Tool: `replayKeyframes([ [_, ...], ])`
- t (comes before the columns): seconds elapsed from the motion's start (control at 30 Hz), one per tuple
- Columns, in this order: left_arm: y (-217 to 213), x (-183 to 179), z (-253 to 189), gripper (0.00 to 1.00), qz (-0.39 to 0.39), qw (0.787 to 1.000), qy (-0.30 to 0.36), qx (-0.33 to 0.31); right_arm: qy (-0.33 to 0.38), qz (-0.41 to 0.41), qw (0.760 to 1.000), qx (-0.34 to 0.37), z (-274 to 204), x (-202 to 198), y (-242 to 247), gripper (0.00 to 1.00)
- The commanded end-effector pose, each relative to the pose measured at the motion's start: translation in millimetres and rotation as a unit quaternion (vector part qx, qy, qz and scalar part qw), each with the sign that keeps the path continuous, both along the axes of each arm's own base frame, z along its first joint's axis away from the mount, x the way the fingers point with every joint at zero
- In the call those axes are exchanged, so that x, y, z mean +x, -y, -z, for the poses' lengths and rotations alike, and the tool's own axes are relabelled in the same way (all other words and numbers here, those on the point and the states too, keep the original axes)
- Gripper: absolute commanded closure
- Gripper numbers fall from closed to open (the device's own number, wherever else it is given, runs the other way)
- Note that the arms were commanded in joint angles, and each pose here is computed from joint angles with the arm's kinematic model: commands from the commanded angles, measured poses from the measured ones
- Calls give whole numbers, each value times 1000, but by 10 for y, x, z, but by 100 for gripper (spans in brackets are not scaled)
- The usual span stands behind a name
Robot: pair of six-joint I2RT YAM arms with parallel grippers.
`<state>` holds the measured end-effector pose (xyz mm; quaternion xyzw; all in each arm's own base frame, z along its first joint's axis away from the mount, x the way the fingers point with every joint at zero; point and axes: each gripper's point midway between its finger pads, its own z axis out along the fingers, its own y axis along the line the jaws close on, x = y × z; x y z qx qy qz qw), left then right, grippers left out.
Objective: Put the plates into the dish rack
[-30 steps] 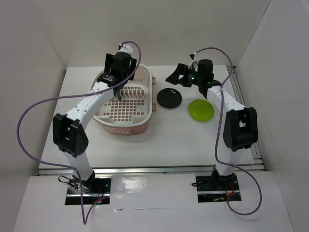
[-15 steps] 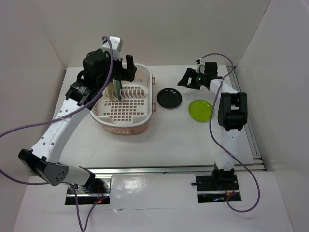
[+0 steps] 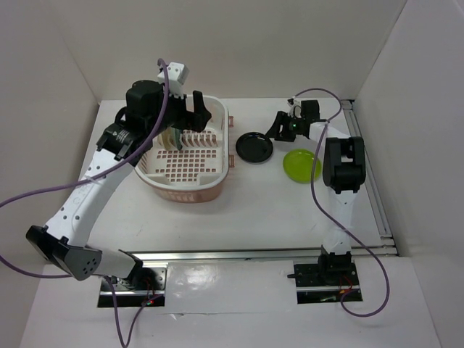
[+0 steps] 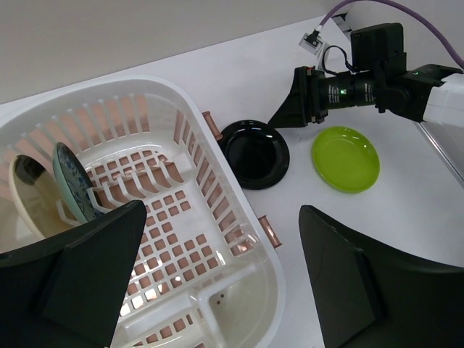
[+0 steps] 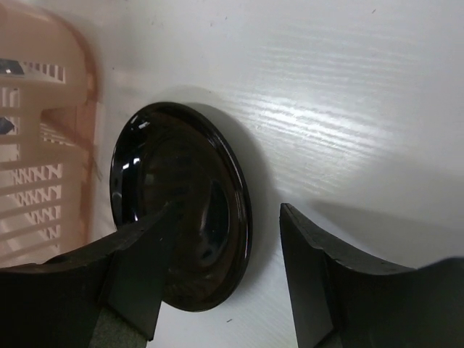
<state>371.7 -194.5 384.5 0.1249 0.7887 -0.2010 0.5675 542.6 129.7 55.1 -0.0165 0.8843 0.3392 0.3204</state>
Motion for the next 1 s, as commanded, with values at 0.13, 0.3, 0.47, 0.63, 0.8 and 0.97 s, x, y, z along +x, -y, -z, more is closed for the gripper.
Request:
replayKeyframes([
  [0.13,-80,-127,-243,0,-9,999,25,-23,-30,-18,999,-9,230,-233,-123,45],
  [0.3,-94,-119,-242,0,-14,999,25,-22,-48,-15,999,-8,320,-290,-122,58],
  [0.47,-104,-140,-236,0,-14,999,25,-22,-61,-5,998,-13,400,-335,-96,85],
  [0.63,-103,-137,-195,0,-14,999,21,-20,-76,15,997,-4,441,-349,-93,100],
  [0.8,-106,-118,-134,0,-19,999,15,-21,-61,54,996,36,155,-222,6,100],
  [0.97,-48,-17,-53,0,-23,999,2,-27,29,130,990,52,-709,71,214,100],
])
